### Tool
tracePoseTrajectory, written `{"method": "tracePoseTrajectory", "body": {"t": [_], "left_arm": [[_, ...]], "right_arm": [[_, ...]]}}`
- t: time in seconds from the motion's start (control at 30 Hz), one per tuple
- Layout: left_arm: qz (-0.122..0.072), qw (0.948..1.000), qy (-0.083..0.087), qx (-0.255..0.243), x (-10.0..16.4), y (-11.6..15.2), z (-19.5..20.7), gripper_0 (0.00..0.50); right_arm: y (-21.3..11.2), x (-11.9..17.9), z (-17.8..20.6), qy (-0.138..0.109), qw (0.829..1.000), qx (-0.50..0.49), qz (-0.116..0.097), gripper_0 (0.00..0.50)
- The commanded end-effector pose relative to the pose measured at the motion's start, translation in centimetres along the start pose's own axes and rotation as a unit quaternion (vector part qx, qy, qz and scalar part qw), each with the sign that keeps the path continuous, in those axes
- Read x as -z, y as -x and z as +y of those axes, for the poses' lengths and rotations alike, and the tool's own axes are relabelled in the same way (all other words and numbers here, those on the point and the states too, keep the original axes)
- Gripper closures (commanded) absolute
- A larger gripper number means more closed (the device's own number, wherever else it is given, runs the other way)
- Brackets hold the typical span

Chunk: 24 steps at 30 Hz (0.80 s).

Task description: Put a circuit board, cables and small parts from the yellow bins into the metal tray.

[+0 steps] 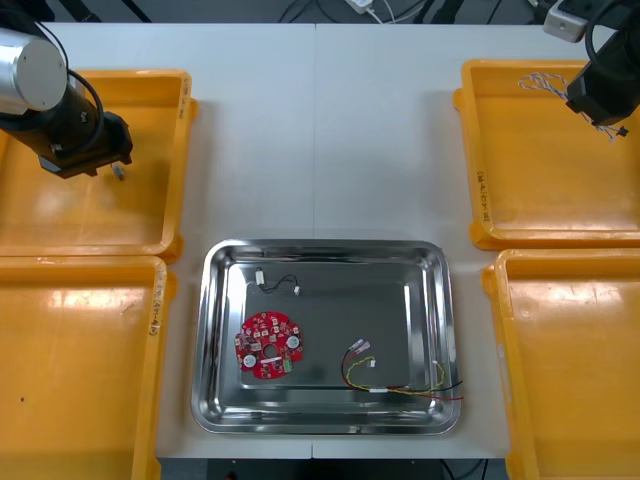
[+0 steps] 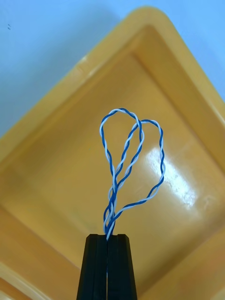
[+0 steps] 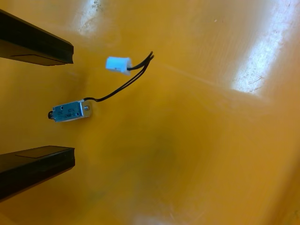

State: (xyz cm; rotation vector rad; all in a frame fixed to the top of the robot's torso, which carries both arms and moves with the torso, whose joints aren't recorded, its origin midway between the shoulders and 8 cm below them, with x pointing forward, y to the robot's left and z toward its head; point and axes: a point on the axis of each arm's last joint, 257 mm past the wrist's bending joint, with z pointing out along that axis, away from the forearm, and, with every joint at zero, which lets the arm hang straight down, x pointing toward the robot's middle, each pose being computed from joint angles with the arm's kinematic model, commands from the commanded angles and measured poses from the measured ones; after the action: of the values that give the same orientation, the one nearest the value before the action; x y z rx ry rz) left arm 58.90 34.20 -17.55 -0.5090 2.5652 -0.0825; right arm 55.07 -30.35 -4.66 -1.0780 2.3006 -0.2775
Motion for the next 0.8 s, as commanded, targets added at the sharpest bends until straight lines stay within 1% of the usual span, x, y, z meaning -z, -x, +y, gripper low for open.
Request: {"method": "tracePoseTrajectory", "body": {"t": [0.03, 0.2, 0.27, 0.43, 0.6, 0.67, 0.8], "left_arm": [[-0.019, 0.9986, -0.027, -0.042, 0.7, 1.1, -3.0, 0.0], [-0.018, 0.9984, -0.029, -0.046, 0.6, 0.9, -3.1, 0.0], [-0.016, 0.9983, -0.031, -0.047, 0.4, 0.7, -3.4, 0.0], [-0.013, 0.9983, -0.029, -0.049, 0.0, 0.3, -3.0, 0.0], [-0.011, 0.9982, -0.028, -0.052, -0.5, -0.1, -2.6, 0.0], [-0.01, 0.9981, -0.029, -0.054, -0.7, -0.3, -2.6, 0.0], [-0.01, 0.998, -0.029, -0.055, -1.0, -0.4, -2.5, 0.0]], "right_arm": [[2.4, 0.3, 3.5, 0.012, 0.999, 0.035, -0.036, 0.5], [3.7, 0.3, 6.7, 0.028, 0.995, 0.073, -0.058, 0.5], [4.4, 0.4, 8.4, 0.039, 0.992, 0.094, -0.069, 0.5], [5.5, 0.7, 12.0, 0.058, 0.985, 0.137, -0.086, 0.5], [6.1, 0.7, 15.1, 0.084, 0.977, 0.168, -0.096, 0.5], [6.2, 0.6, 16.8, 0.101, 0.973, 0.182, -0.1, 0.5], [5.9, 0.3, 19.3, 0.123, 0.966, 0.204, -0.102, 0.5]]}}
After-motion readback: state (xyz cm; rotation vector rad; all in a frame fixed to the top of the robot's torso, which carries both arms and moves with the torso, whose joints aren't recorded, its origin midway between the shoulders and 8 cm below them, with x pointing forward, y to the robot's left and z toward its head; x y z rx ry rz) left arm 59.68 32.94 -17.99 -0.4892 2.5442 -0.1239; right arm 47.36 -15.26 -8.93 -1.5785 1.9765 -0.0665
